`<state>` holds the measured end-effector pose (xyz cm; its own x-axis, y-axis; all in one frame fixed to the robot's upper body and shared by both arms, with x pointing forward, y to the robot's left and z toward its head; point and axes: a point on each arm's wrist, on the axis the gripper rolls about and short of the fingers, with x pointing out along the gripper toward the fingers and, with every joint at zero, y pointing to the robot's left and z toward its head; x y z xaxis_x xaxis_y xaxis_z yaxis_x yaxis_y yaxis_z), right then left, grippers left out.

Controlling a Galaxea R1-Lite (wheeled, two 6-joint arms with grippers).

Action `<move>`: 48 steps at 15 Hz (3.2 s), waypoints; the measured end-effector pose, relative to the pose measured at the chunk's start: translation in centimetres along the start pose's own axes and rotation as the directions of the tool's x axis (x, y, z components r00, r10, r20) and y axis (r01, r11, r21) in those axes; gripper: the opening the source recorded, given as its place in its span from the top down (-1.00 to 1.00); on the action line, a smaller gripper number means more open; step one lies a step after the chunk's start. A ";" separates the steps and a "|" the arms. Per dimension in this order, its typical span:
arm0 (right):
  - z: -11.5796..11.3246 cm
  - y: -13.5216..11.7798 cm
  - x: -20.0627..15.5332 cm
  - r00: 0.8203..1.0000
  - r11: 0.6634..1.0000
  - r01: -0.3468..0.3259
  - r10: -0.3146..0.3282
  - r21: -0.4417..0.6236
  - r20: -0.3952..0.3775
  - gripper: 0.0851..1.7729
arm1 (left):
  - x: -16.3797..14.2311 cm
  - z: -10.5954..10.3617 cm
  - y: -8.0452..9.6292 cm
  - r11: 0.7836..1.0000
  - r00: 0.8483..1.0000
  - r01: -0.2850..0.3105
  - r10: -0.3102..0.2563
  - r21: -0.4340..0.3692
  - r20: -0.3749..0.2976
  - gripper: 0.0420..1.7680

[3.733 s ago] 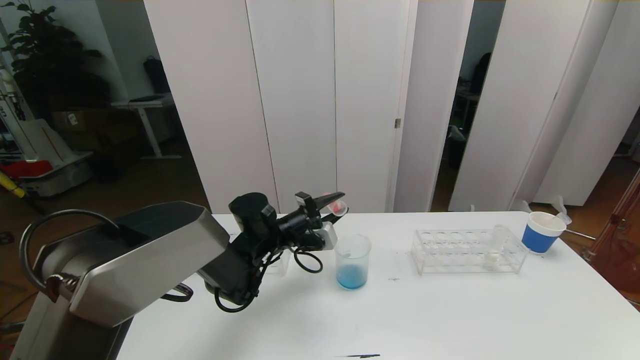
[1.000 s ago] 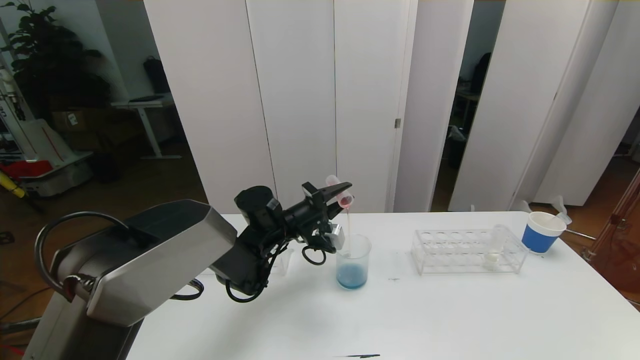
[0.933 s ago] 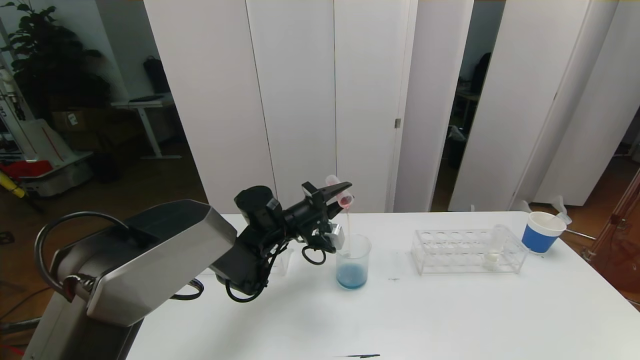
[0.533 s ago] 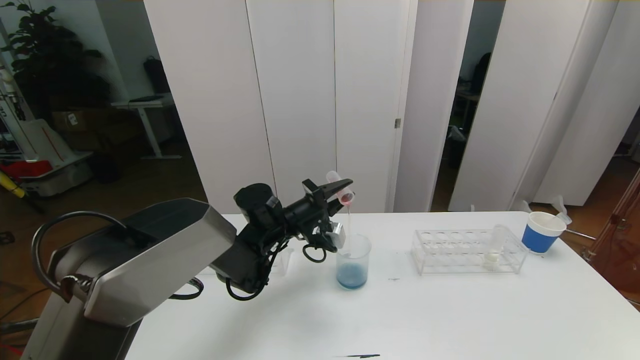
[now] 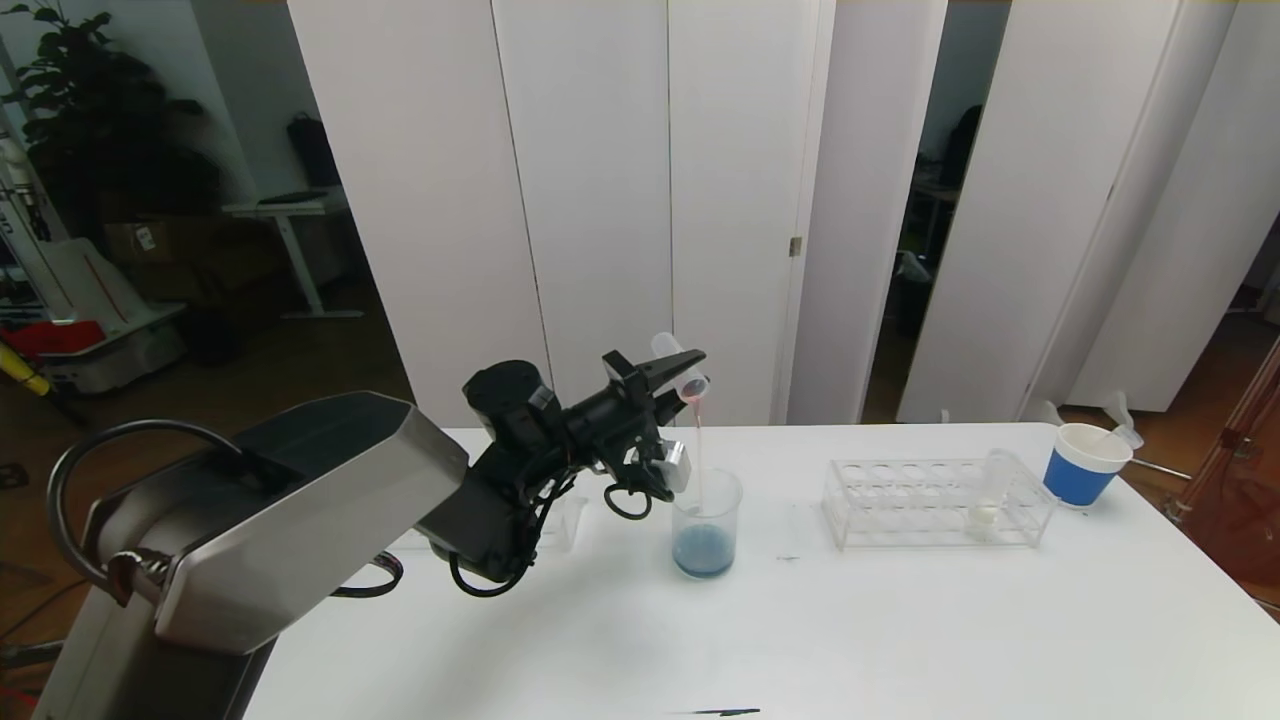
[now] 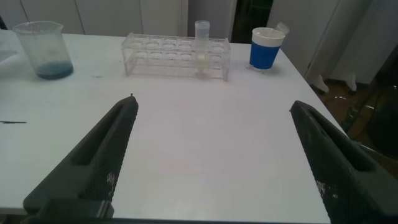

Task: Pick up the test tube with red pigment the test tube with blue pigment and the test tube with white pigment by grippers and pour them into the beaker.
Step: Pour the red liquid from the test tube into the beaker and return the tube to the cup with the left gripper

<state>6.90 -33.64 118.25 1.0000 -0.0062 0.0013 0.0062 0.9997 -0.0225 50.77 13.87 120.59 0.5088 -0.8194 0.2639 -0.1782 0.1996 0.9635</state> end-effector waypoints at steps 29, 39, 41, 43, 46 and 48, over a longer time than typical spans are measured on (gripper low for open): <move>0.0 0.0 0.0 1.000 1.000 0.000 0.000 0.000 0.000 -0.98 | -1.5 9.3 12.4 0.584 0.547 -0.621 -0.155 -0.523 -0.823 0.35; 0.0 0.0 0.0 1.000 1.000 0.000 0.000 0.000 0.000 -0.98 | -7.1 10.6 10.6 0.294 0.234 -0.879 -0.421 -0.376 -0.876 0.35; 0.0 0.0 0.0 1.000 1.000 0.000 0.000 0.000 0.000 -0.98 | -8.3 9.6 10.9 0.326 0.138 -0.906 -0.374 -0.270 -0.917 0.35; 0.0 0.0 0.0 1.000 1.000 0.000 0.000 0.000 0.000 -0.98 | -9.3 8.0 11.8 0.308 0.065 -0.937 -0.307 -0.163 -0.950 0.35; 0.0 0.0 0.0 1.000 1.000 0.000 0.000 0.000 0.000 -0.98 | -11.3 4.4 14.3 0.244 -0.041 -0.970 -0.198 -0.008 -0.979 0.35; 0.0 0.0 0.0 1.000 1.000 0.000 0.000 0.000 0.000 -0.98 | -12.8 1.7 16.2 0.199 -0.104 -0.977 -0.116 0.080 -0.988 0.35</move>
<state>6.90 -33.64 118.25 1.0000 -0.0064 0.0013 0.0064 0.9997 -0.0225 39.94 26.65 132.70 0.7994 0.5930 -0.0959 -0.5997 0.7972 -0.0699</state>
